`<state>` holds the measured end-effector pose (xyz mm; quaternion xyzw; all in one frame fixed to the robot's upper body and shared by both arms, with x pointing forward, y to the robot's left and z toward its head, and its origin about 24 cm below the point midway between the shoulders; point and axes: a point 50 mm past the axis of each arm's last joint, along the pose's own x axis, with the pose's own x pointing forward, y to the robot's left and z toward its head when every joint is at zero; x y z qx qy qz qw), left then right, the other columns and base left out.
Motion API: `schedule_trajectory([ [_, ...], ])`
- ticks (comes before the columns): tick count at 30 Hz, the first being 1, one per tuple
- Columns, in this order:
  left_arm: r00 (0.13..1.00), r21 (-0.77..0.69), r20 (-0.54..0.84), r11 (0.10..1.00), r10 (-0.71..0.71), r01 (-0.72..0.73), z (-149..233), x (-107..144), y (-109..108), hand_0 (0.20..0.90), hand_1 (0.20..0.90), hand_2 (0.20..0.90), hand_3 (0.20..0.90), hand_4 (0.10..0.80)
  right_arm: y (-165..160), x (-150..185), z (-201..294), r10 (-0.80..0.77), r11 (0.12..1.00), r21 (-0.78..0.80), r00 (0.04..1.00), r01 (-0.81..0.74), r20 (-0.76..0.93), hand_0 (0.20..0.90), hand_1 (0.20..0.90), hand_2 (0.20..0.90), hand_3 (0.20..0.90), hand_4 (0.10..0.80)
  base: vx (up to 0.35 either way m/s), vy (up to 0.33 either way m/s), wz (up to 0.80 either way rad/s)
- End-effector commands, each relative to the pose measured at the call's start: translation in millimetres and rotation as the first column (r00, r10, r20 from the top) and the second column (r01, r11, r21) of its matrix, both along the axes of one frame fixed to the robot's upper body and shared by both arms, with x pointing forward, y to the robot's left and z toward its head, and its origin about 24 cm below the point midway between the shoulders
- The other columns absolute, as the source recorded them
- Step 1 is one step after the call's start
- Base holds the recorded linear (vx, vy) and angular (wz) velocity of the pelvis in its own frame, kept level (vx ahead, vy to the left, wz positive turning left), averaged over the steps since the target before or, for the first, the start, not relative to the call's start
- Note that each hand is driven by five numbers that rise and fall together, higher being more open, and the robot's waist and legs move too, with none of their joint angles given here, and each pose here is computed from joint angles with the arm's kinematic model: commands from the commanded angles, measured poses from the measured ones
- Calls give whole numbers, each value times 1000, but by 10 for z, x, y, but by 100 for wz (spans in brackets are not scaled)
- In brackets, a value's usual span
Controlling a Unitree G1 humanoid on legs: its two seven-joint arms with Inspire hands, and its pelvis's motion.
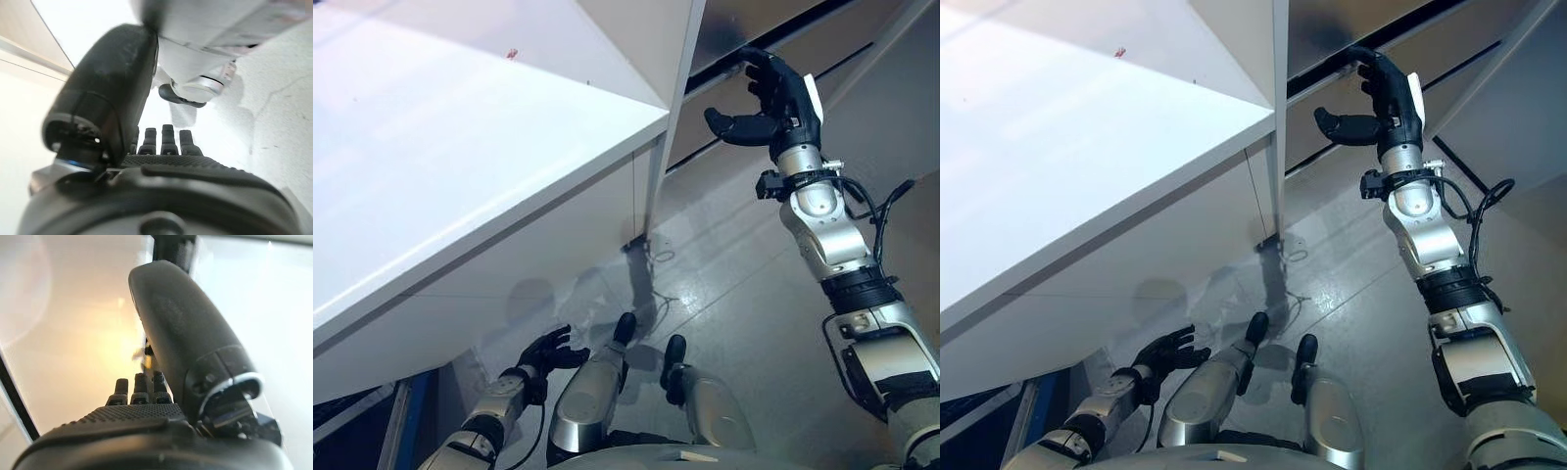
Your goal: Put drinks into fridge and close the fridge
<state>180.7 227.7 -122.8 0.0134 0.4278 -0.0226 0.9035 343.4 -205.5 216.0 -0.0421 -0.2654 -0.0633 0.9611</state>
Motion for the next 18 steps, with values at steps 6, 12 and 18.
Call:
schedule_trajectory([
  [6,988,-54,-155,998,-2,-7,-230,-597,-13,900,900,900,900,800,-399,-299,-619,75,933,355,996,-54,-46,900,900,900,900,800,-3,-97,-17],
  [12,982,-68,-191,998,2,-15,-275,-653,-77,900,900,900,900,800,-486,-546,-1855,187,887,453,832,85,-523,900,900,900,900,800,-21,-87,-19],
  [18,978,-85,-206,996,19,-38,-295,-664,-93,900,900,900,900,800,-423,-1082,-2799,270,839,468,535,279,-801,900,900,900,900,800,-22,-26,-10],
])
